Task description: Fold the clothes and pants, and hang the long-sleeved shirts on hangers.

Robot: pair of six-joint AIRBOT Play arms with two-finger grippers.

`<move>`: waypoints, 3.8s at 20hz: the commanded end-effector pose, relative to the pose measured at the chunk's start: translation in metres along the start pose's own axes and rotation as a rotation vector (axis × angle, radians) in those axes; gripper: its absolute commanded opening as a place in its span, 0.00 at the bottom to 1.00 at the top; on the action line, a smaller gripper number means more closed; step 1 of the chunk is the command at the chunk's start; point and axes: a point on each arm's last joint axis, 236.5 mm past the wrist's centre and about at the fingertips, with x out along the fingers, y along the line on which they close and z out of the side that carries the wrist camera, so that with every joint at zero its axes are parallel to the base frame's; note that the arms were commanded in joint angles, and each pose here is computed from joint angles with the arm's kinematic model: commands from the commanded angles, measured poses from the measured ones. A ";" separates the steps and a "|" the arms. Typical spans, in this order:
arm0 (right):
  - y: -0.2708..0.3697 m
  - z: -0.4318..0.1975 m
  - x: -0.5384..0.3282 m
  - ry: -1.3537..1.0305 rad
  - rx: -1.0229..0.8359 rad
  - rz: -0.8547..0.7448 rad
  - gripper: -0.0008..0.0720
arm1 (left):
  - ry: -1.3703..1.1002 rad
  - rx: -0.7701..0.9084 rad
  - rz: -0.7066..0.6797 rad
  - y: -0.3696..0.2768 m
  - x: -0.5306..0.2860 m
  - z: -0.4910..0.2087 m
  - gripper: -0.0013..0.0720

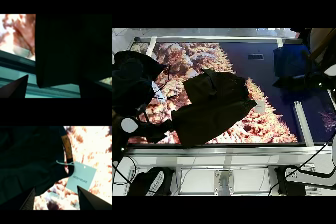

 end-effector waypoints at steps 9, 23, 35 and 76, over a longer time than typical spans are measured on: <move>0.003 -0.014 0.008 -0.015 -0.035 0.061 0.77 | 0.239 -0.263 -0.214 0.002 0.029 -0.070 0.95; 0.013 -0.008 0.007 -0.041 -0.022 0.103 0.77 | 0.215 -0.361 -0.228 0.021 0.070 -0.079 0.86; 0.028 -0.011 0.003 -0.028 -0.018 0.157 0.77 | -0.064 -0.417 -0.273 0.018 0.086 -0.022 0.03; 0.158 -0.022 -0.019 -0.322 -0.096 0.291 0.04 | -0.661 0.173 -0.436 -0.096 -0.174 0.117 0.03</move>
